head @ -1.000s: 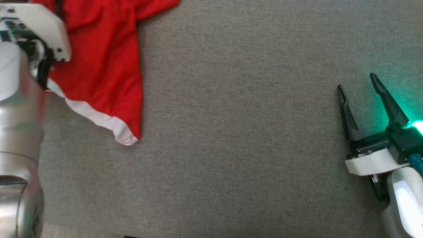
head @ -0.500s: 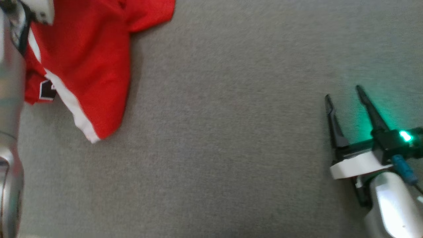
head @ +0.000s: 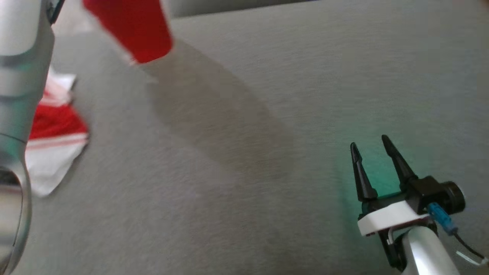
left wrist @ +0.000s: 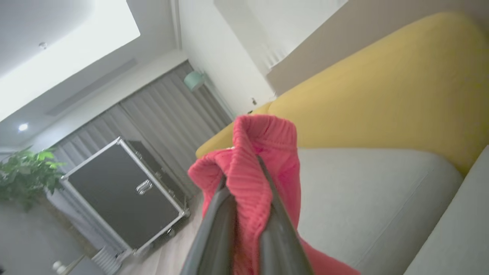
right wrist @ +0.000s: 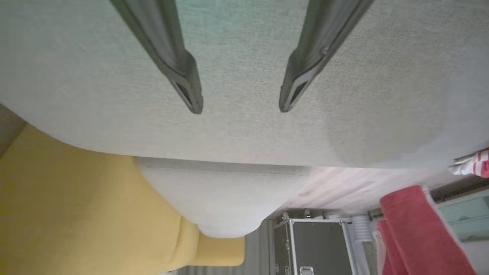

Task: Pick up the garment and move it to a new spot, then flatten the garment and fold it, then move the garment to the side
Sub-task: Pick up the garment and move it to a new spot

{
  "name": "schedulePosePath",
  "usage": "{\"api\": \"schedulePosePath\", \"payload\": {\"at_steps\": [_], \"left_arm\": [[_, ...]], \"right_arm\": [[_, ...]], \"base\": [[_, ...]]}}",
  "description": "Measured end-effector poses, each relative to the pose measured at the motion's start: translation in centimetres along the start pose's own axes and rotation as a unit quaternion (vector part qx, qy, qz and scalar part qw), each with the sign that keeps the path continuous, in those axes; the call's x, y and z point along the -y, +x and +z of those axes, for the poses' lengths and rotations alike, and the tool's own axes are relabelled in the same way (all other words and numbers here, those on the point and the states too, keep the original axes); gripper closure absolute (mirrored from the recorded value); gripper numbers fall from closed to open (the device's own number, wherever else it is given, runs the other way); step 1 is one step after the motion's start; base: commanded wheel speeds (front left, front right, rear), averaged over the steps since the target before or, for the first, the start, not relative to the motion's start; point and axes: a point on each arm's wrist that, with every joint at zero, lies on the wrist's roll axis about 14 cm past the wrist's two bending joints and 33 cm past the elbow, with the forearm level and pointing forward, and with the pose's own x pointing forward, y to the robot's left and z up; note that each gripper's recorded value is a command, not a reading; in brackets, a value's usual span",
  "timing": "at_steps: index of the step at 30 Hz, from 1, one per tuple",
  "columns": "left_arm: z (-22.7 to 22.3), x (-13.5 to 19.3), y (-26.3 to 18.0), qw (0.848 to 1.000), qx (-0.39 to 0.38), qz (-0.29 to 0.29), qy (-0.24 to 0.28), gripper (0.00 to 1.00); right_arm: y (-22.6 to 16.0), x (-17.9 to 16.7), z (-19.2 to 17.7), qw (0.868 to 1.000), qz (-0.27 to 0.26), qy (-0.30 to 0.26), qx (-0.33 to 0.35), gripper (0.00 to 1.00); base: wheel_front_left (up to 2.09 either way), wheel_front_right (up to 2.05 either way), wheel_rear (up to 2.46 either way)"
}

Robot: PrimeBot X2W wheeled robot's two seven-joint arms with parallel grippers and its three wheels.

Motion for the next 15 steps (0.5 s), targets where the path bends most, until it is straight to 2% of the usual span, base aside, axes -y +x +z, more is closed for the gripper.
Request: {"api": "schedulePosePath", "payload": {"at_steps": [5,10,12,15], "left_arm": [[9.0,4.6,2.4,0.992,0.112,-0.057,-0.003,1.00],[15.3,11.1,2.8,0.969,0.207,-0.131,-0.039,1.00],[15.7,14.0,2.2,0.958,0.225,-0.162,-0.070,1.00],[12.1,19.2,-0.2,0.949,0.197,-0.213,-0.121,1.00]], "right_arm": [[-3.5,3.2,2.0,0.997,-0.062,0.017,0.030,0.00],[-6.3,6.0,3.1,0.991,-0.117,0.028,0.052,0.00],[-7.1,6.7,3.0,0.990,-0.131,0.032,0.051,0.00],[-8.0,7.0,2.5,0.988,-0.142,0.035,0.046,0.00]], "base": [[0.00,0.00,0.00],[0.00,0.00,0.00],[0.00,0.00,0.00],[0.00,0.00,0.00]]}}
